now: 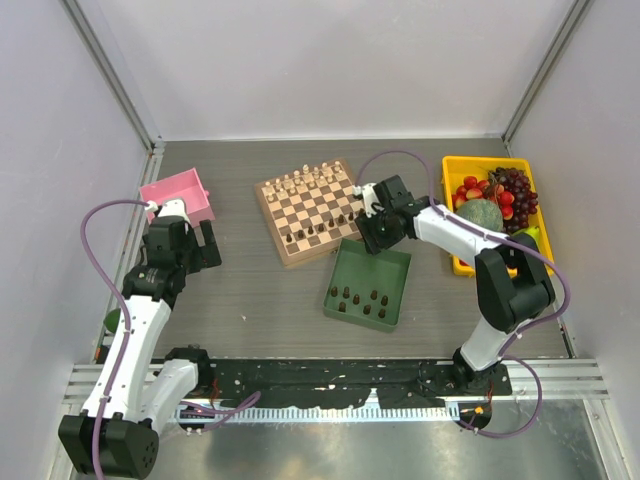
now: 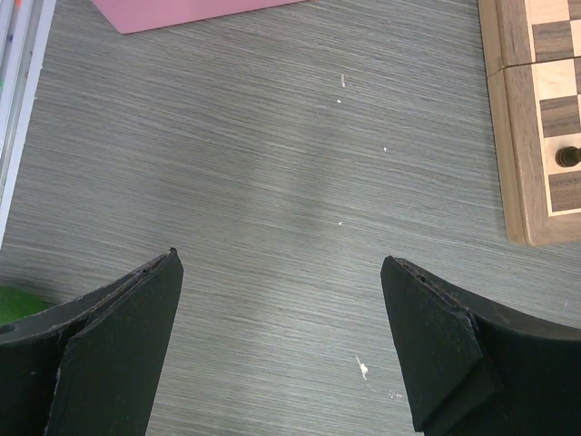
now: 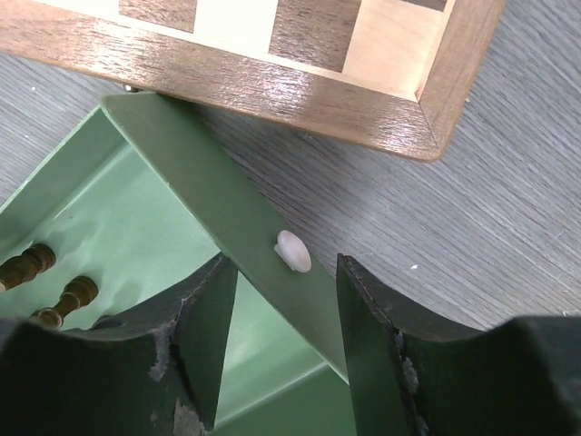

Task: Set up the chess pieces on the board

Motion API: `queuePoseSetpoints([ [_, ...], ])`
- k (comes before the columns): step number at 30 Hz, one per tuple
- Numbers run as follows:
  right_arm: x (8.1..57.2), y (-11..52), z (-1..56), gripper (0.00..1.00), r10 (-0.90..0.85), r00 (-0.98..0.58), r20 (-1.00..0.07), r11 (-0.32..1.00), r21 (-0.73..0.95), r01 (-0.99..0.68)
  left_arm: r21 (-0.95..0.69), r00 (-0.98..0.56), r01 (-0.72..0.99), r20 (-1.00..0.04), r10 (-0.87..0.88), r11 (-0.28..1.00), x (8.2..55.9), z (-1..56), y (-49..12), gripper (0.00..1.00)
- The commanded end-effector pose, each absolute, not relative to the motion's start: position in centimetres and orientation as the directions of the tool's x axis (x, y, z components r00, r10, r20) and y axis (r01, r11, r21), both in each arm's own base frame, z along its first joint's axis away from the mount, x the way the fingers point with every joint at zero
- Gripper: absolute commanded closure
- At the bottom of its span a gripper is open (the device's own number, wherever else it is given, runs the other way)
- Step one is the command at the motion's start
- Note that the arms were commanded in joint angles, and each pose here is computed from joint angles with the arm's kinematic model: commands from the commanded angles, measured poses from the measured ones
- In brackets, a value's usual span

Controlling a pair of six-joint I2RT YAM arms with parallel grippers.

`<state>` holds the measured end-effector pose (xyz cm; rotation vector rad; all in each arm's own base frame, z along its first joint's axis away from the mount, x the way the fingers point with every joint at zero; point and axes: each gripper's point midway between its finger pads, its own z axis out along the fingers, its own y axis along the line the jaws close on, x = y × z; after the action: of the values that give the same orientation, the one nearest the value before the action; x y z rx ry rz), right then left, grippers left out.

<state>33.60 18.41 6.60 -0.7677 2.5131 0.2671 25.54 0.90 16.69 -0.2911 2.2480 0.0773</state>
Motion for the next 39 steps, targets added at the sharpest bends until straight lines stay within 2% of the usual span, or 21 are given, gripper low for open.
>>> queuePoseSetpoints([
  [1,33.8,18.3,7.2,0.49,-0.464,-0.711,-0.528,0.829,0.024,-0.559,-0.055,-0.582,-0.221,-0.794,-0.177,0.974,26.3,18.3,0.8,0.01],
  [11,32.0,15.8,6.1,0.55,-0.439,-0.754,-0.490,0.871,-0.024,-0.491,-0.075,-0.592,-0.205,-0.785,-0.185,0.976,26.5,18.2,0.3,0.01],
  [20,32.3,12.4,6.8,0.62,-0.354,-0.785,-0.508,0.932,-0.121,-0.342,-0.084,-0.590,-0.199,-0.785,-0.188,0.976,26.5,18.3,0.1,0.01],
  [27,32.2,10.4,7.5,0.62,-0.287,-0.796,-0.533,0.958,-0.144,-0.249,-0.082,-0.588,-0.199,-0.787,-0.186,0.977,26.4,18.3,0.2,0.01],
  [39,31.0,7.3,6.3,0.62,-0.157,-0.849,-0.505,0.983,-0.162,-0.086,-0.083,-0.592,-0.197,-0.784,-0.187,0.977,26.5,18.2,0.1,0.01],
])
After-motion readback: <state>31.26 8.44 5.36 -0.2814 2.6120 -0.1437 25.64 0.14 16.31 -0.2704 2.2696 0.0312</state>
